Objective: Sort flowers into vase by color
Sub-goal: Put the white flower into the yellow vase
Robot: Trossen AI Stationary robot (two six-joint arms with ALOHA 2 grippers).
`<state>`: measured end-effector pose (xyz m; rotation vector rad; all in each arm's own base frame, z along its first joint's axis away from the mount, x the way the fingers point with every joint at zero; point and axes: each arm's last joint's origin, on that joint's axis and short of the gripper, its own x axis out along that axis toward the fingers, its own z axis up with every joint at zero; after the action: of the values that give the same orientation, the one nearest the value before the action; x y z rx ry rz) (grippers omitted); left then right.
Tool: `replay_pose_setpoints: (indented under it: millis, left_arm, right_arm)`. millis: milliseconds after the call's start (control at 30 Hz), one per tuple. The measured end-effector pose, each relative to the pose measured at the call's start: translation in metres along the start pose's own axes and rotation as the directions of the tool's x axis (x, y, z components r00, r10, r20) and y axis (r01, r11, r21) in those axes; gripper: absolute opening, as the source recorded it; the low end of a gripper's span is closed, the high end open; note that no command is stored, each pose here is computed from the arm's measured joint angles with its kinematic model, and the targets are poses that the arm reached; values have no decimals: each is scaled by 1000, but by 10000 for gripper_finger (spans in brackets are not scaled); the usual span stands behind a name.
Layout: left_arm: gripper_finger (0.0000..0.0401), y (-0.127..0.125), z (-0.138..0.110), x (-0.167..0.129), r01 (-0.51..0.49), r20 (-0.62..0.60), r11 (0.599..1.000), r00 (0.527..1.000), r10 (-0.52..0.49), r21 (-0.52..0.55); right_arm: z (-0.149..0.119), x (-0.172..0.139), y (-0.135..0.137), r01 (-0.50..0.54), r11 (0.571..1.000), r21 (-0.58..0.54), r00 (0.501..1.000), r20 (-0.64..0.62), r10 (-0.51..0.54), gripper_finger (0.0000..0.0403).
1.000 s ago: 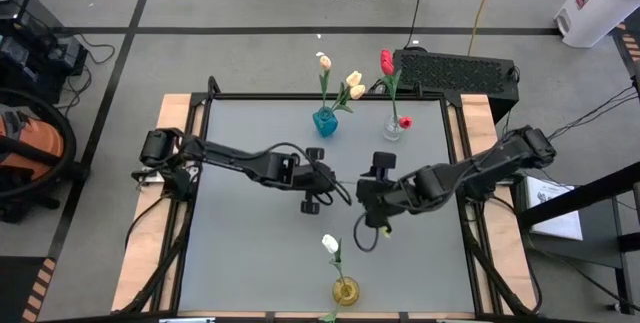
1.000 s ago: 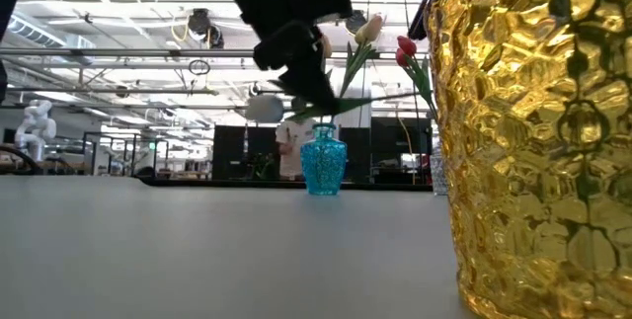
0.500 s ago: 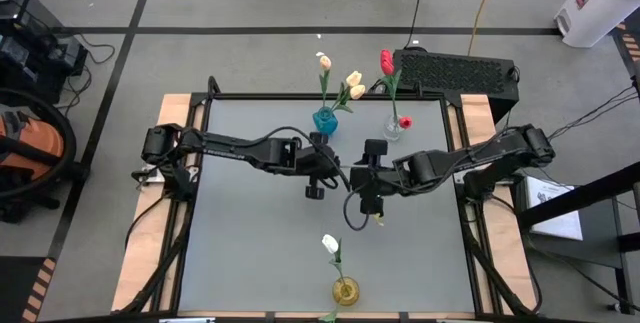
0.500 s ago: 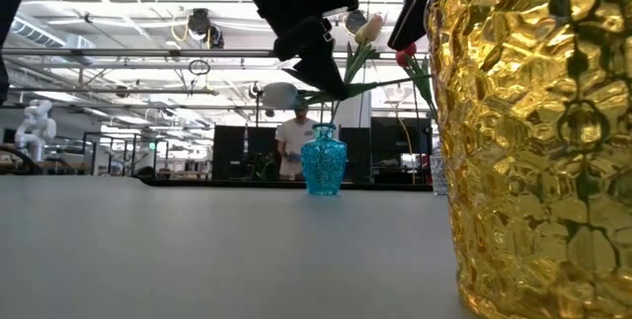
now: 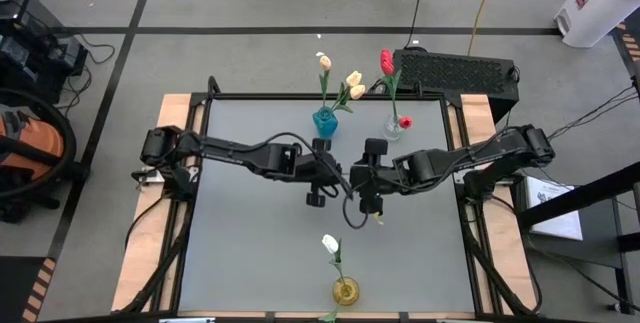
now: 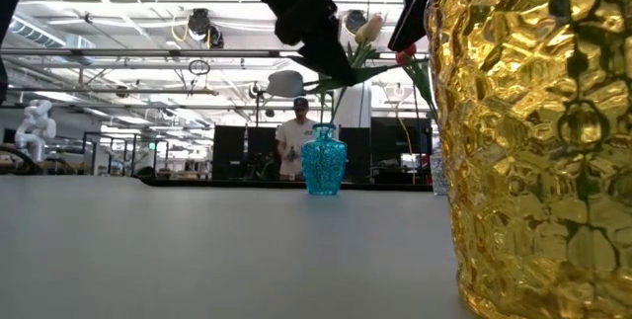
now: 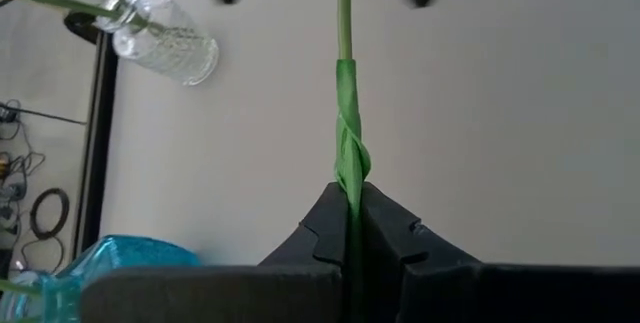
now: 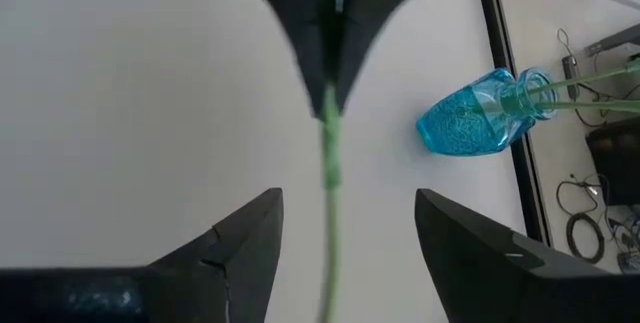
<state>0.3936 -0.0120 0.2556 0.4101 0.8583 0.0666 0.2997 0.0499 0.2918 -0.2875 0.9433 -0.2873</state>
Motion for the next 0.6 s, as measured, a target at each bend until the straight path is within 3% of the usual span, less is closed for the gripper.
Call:
replay_pose_setpoints:
  millis: [300,600]
  left_arm:
    - [12,-8,-2,-3,-35,-56,999,998,37,27]
    - [12,-8,5,-8,-41,-31,999,999,42,26]
  right_arm:
    - [-4,-2,3,-24,1000,10,999,-37,25,219]
    - [-8,-2,4,-21,999,32,997,-74,23,219]
